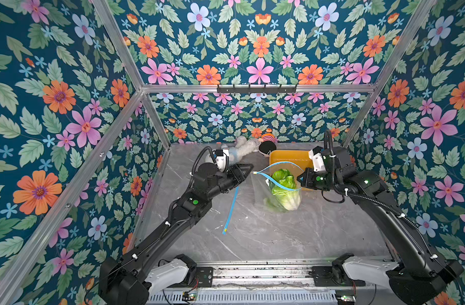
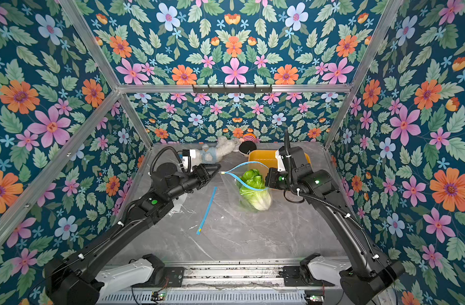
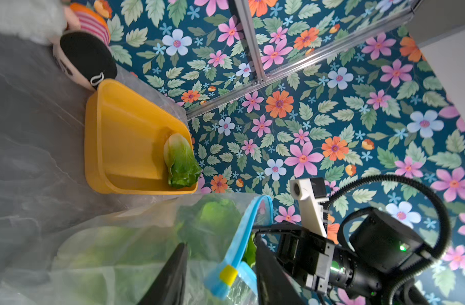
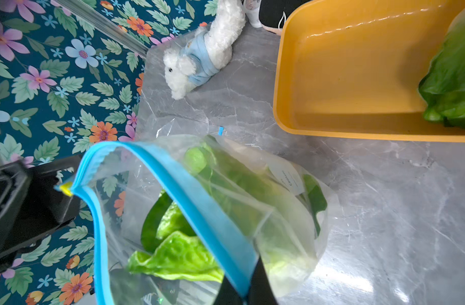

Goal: Put the chinese cabbages into a zipper bag and zip it
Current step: Adjust the zipper food storage bag at the center of the board.

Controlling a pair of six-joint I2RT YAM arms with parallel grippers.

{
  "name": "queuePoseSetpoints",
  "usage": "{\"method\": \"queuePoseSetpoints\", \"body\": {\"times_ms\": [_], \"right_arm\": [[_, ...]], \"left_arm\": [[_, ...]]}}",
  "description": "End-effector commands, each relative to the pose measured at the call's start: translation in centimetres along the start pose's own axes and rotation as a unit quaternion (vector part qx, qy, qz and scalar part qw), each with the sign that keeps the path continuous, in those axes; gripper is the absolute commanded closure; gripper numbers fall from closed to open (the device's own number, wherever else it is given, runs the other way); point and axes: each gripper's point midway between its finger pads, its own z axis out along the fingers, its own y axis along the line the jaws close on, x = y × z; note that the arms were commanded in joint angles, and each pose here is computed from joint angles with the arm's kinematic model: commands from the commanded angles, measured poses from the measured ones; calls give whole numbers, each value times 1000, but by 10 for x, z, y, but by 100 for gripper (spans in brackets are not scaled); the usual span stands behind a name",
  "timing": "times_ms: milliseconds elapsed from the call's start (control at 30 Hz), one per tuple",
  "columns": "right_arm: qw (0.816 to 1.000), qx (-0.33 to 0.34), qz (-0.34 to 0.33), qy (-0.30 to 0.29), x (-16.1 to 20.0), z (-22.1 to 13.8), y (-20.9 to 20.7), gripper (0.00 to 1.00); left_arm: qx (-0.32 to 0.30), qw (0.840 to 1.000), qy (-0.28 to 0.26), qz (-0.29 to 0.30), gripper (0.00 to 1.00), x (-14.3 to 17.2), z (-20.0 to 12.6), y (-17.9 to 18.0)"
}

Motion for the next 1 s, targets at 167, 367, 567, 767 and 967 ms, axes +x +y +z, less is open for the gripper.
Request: {"method": "queuePoseSetpoints", "body": {"times_ms": [167, 367, 567, 767, 967], "right_arm": [[999, 1, 36, -22, -19, -7, -4, 100], [997, 5, 72, -24, -23, -9, -9, 100], [995, 17, 98, -28, -23, -7, -15, 100], [994, 20, 105, -35, -27, -2, -16, 100], [992, 29, 111, -45, -27, -2, -22, 100]], "left_arm": [[-51, 936, -18, 348, 38, -6, -19, 15], [85, 871, 0, 484, 32, 46, -32, 6], [121, 833, 40, 538, 35, 102, -27, -4], [149, 823, 43, 546, 34, 128, -19, -11], [177, 812, 63, 553, 35, 155, -3, -21]]}}
